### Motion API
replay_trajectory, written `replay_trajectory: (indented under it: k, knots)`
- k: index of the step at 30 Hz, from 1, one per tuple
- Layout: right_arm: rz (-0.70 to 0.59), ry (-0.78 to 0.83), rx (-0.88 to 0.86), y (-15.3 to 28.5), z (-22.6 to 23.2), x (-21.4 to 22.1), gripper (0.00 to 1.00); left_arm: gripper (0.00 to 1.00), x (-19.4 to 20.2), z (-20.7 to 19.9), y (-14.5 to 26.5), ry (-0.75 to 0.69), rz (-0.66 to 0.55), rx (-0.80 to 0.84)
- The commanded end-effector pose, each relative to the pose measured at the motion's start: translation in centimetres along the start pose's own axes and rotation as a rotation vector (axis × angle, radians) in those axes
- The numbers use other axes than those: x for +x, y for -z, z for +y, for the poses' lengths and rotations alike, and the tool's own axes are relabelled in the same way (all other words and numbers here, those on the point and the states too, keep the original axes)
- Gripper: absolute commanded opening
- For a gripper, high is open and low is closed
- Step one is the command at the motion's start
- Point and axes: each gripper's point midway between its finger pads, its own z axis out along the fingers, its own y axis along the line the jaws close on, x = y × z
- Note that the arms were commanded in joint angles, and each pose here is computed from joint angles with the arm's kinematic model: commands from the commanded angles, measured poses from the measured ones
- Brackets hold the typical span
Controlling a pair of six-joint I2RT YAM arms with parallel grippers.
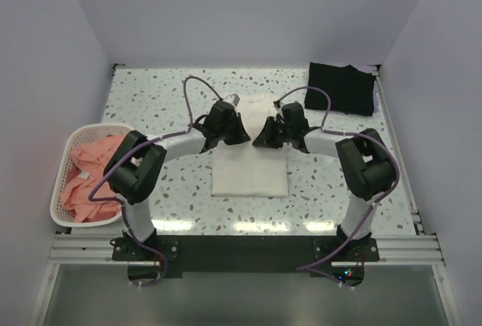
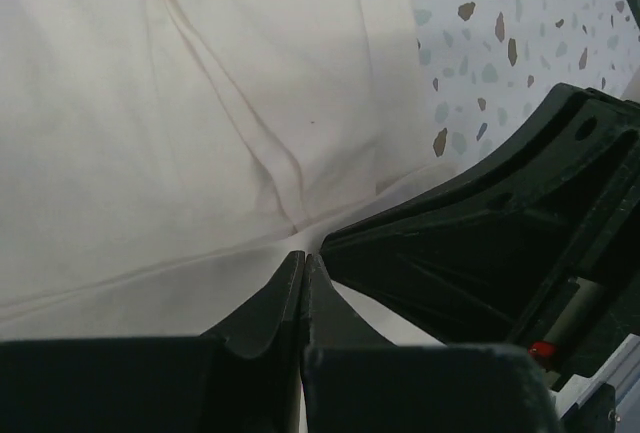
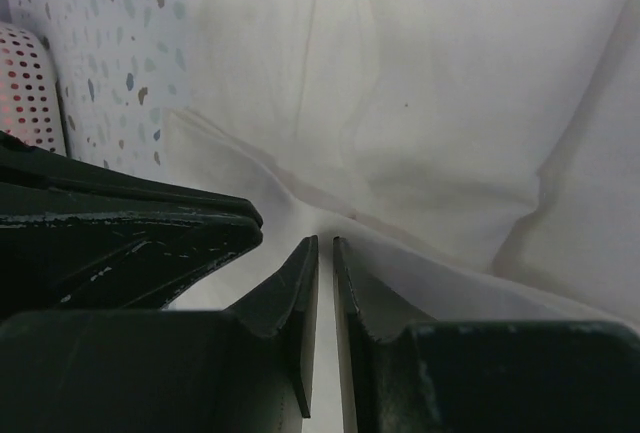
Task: Fold and stack the t-shirts
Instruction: Fold the tshirt
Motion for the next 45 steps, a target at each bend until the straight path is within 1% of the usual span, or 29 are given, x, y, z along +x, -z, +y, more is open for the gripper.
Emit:
replay_trajectory:
  k: [1, 3, 7, 9, 12, 18, 22, 28, 32, 35, 36, 38, 39, 40, 41, 42, 45]
  knots:
    - [-0.02, -0.012, -0.087, -1.2, 1.5, -1.7, 0.15, 0.0, -0.3, -0.9, -2.1, 0.035, 0.0, 0.108]
    - [-0.004, -0.044, -0.07, -2.0, 0.1, -1.0, 0.14, 0.0, 0.9, 0.7, -3.1, 0.054, 0.026, 0.081]
    - [0.009, -0.122, -0.041, -2.4, -3.1, -0.3, 0.13, 0.0, 2.5, 3.9, -3.7, 0.098, 0.048, 0.004]
    - [0.013, -0.15, -0.039, -2.6, -4.1, -0.1, 0.13, 0.0, 3.3, 5.5, -3.6, 0.115, 0.055, -0.028]
    - [0.021, -0.165, -0.044, -2.6, -4.7, 0.4, 0.12, 0.0, 3.6, 6.7, -3.6, 0.128, 0.056, -0.046]
    - [0.004, -0.179, -0.08, -1.8, -5.3, 0.2, 0.12, 0.0, 3.7, 7.0, -3.2, 0.116, 0.05, -0.051]
    - [-0.027, -0.221, -0.089, -0.5, -6.8, 0.0, 0.13, 0.0, 3.2, 7.0, -2.7, 0.113, 0.032, -0.043]
    - [-0.053, -0.238, -0.104, 0.3, -7.7, -0.3, 0.13, 0.0, 2.3, 6.9, -2.2, 0.111, 0.007, -0.015]
    - [-0.071, -0.244, -0.143, 0.8, -7.3, -0.8, 0.14, 0.0, 1.6, 7.0, -1.8, 0.115, -0.01, -0.002]
    - [-0.076, -0.23, -0.169, 1.2, -6.4, -1.7, 0.15, 0.0, 0.4, 6.1, -1.1, 0.108, -0.039, 0.027]
    - [-0.094, -0.212, -0.182, 1.7, -5.7, -2.5, 0.15, 0.0, 0.1, 5.8, -0.9, 0.107, -0.047, 0.033]
    - [-0.093, -0.202, -0.158, 2.2, -5.5, -2.8, 0.15, 0.05, -1.0, 4.9, 0.0, 0.099, -0.075, 0.055]
    - [-0.104, -0.196, -0.141, 2.5, -5.5, -3.1, 0.16, 0.11, -1.4, 4.7, 0.3, 0.099, -0.088, 0.056]
    - [-0.128, -0.175, -0.134, 3.4, -4.8, -3.9, 0.16, 0.13, -1.9, 4.5, 0.7, 0.1, -0.101, 0.055]
    - [-0.121, -0.18, -0.078, 3.7, -5.5, -3.5, 0.18, 0.14, -2.1, 4.5, 1.2, 0.1, -0.104, 0.048]
    - [-0.132, -0.176, -0.06, 4.2, -5.4, -3.8, 0.19, 0.19, -3.0, 4.2, 2.0, 0.101, -0.136, 0.042]
    - [-0.154, -0.173, -0.01, 5.9, -5.1, -4.2, 0.23, 0.25, -3.8, 4.9, 3.7, 0.13, -0.162, -0.017]
